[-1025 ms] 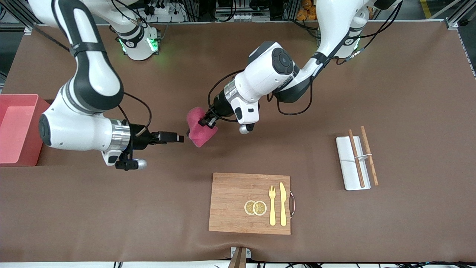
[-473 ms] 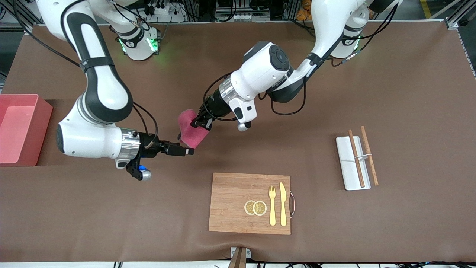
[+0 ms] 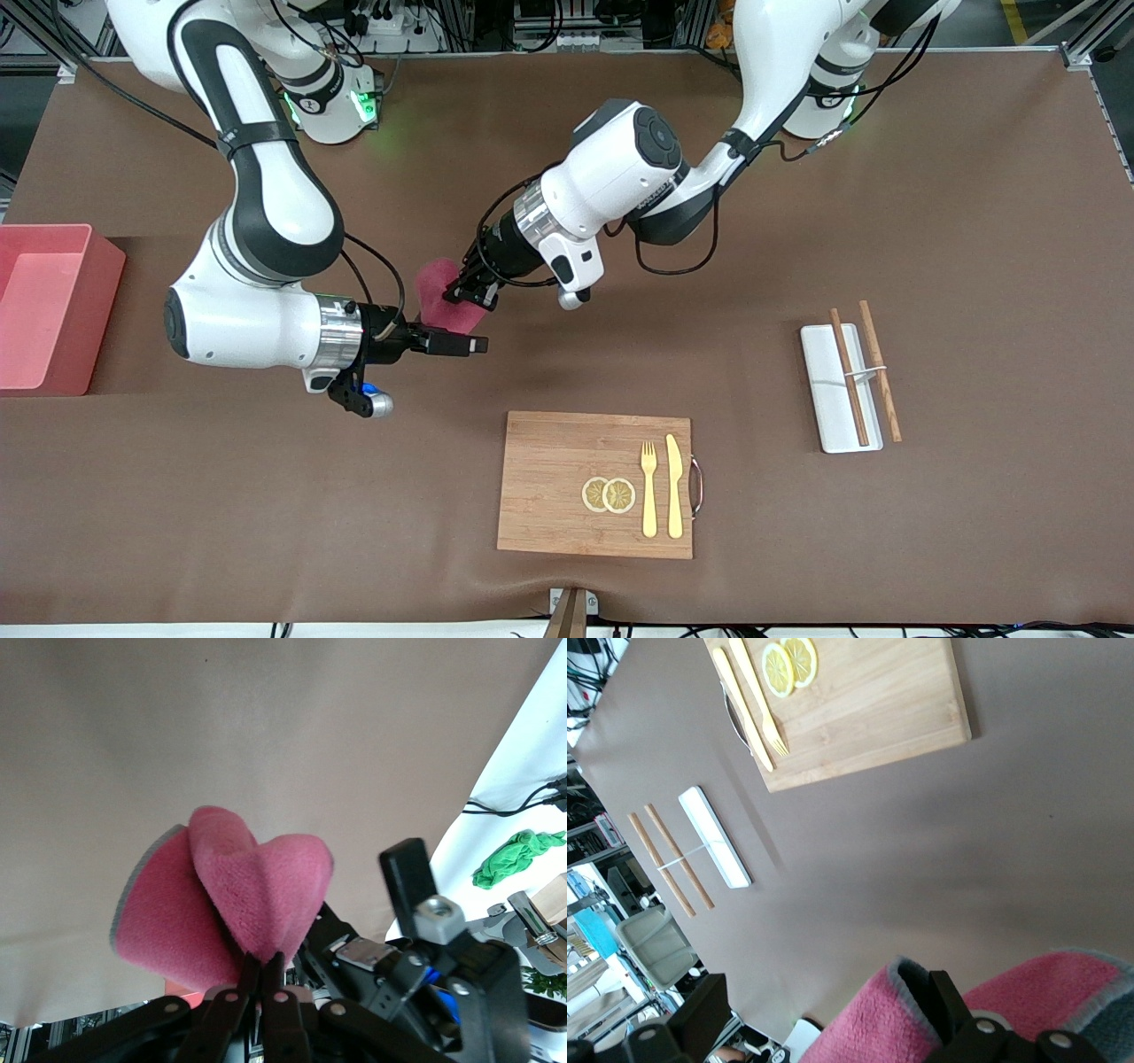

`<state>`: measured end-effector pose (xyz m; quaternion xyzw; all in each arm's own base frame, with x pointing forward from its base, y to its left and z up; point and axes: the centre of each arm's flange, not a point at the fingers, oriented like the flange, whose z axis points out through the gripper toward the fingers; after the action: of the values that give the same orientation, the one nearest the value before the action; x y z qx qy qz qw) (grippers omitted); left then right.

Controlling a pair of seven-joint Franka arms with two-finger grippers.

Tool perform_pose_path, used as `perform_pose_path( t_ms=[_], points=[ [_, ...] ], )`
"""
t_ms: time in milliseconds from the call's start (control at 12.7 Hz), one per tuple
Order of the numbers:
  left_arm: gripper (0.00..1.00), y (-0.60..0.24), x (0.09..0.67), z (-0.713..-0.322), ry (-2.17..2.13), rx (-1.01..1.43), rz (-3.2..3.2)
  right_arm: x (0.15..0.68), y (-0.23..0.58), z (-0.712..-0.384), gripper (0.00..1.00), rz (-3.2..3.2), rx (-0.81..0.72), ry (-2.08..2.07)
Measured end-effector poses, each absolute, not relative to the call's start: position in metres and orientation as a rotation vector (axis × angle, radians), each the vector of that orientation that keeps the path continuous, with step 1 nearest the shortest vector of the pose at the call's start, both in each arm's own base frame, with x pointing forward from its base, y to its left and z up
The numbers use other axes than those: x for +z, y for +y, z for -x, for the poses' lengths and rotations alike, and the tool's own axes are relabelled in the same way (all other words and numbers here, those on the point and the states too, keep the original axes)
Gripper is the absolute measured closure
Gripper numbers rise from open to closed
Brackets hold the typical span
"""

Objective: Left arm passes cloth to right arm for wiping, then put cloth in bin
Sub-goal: 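Grasp the cloth with the right gripper from the left gripper, then pull the cloth away with the right gripper while the left gripper retracts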

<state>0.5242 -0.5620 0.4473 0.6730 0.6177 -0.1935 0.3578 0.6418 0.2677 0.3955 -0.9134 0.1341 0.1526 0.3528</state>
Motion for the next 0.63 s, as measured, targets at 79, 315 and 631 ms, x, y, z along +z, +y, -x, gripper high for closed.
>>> perform_pose_path(
  t_ms=[79, 315, 631],
  points=[
    [0.96, -0.5621, 0.4473, -0.5244, 1.595, -0.5, -1.736, 0.394, 0.2677, -0.6403, 0.0, 2.363, 0.415, 0.341],
    [0.96, -0.5621, 0.447, -0.5246, 1.596, -0.501, -1.735, 0.3908, 0.2681, -0.6333, 0.13, 2.362, 0.493, 0.315],
    [0.96, -0.562, 0.4479, -0.5249, 1.595, -0.5, -1.733, 0.3916, 0.2673, -0.6314, 0.64, 2.36, 0.52, 0.304]
  ],
)
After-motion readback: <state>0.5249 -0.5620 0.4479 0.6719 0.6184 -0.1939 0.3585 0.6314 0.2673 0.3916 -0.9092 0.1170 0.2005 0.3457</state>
